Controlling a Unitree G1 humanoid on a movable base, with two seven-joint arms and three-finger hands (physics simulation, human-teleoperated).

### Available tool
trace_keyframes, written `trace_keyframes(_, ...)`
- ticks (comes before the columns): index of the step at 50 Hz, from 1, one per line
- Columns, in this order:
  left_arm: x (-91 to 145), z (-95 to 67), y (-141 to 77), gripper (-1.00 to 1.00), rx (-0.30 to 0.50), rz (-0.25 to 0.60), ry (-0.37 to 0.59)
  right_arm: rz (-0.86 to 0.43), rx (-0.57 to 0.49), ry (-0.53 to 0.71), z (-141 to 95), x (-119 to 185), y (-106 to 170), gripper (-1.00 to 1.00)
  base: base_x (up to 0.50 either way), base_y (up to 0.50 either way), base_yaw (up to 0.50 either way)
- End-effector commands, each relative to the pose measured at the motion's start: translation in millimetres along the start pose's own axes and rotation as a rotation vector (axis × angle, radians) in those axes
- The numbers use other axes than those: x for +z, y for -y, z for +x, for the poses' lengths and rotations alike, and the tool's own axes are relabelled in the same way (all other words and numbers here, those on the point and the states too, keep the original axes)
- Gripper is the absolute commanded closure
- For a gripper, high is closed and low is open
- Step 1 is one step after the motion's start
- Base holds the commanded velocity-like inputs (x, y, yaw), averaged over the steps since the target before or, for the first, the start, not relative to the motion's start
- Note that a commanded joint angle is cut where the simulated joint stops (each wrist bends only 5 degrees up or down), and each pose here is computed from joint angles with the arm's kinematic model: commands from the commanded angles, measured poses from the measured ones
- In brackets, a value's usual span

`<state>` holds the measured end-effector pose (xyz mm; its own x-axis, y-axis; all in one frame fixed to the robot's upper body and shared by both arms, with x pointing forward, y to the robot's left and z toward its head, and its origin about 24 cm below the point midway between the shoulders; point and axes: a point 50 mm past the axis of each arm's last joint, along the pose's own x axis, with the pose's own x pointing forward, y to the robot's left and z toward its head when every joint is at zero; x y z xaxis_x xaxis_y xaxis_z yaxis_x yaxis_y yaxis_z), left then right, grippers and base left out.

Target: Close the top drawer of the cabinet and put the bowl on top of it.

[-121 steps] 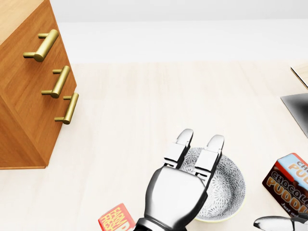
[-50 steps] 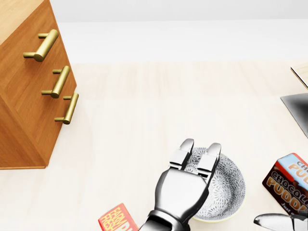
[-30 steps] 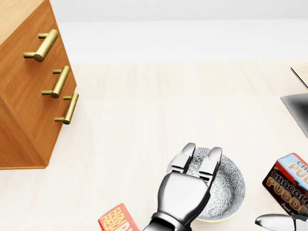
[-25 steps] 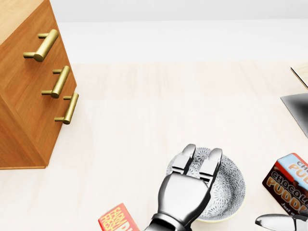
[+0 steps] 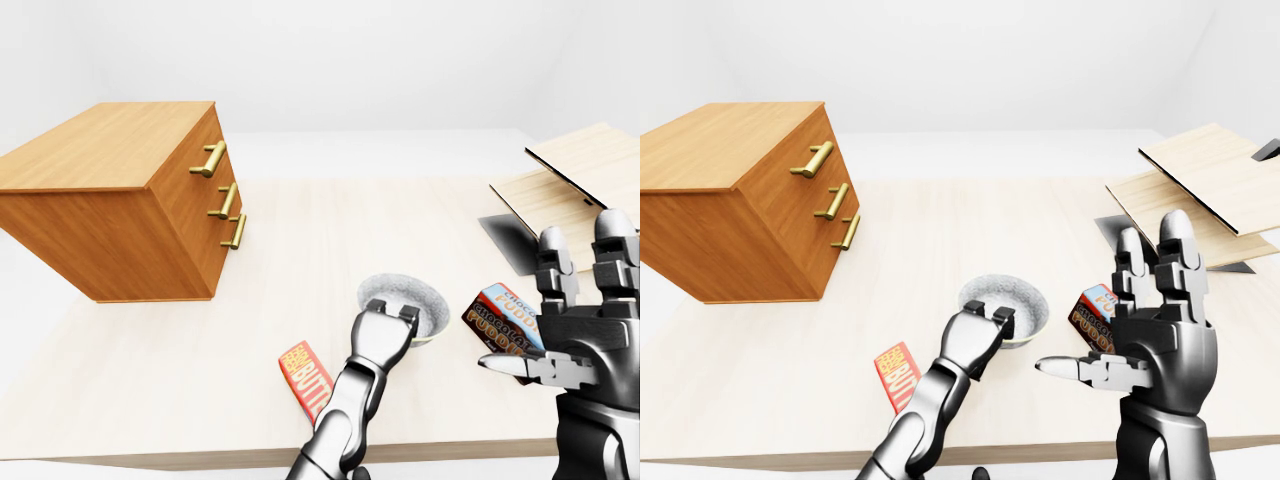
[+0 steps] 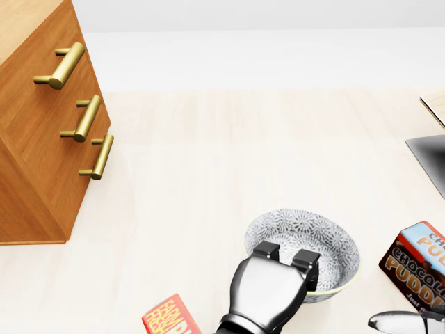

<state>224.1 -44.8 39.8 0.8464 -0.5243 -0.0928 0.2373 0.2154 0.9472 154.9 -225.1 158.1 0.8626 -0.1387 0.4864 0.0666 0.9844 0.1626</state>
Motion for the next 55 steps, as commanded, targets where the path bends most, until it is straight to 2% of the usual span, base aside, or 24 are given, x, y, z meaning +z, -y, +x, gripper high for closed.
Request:
trace_keyframes(1,3,-2.1,-11,1.00,0.052,-0.017,0.014,0.006,0.009,-0.001,0,0,-1,-1.00,0.00,0.00,0.00)
trace_keyframes(11,-3,-1.8,-36,1.00,0.103,-0.002,0.007,0.007,0.015,-0.015,0,-4,-3,-1.00,0.00,0.00,0.00)
trace_keyframes(18,-1,-9.3,-68,1.00,0.174,-0.002,0.017,0.007,0.020,-0.023,-1,-5,-4,-1.00,0.00,0.00,0.00)
trace_keyframes(27,2,-17.2,-94,1.00,0.230,0.010,0.029,0.007,0.020,-0.014,0,-3,-4,-1.00,0.00,0.00,0.00)
trace_keyframes(31,2,-21.4,-104,1.00,0.263,-0.022,0.039,0.006,0.019,-0.022,2,-6,-4,-1.00,0.00,0.00,0.00)
trace_keyframes(41,6,-28.6,-124,1.00,0.297,-0.047,0.072,0.008,0.024,-0.021,0,-5,-4,-1.00,0.00,0.00,0.00)
trace_keyframes(48,2,-29.4,-146,1.00,0.332,-0.018,0.055,0.006,0.029,-0.022,-2,-3,-6,-1.00,0.00,0.00,0.00)
trace_keyframes(55,-5,-30.0,-157,1.00,0.340,-0.010,0.030,0.003,0.032,-0.013,-3,-1,-6,-1.00,0.00,0.00,0.00)
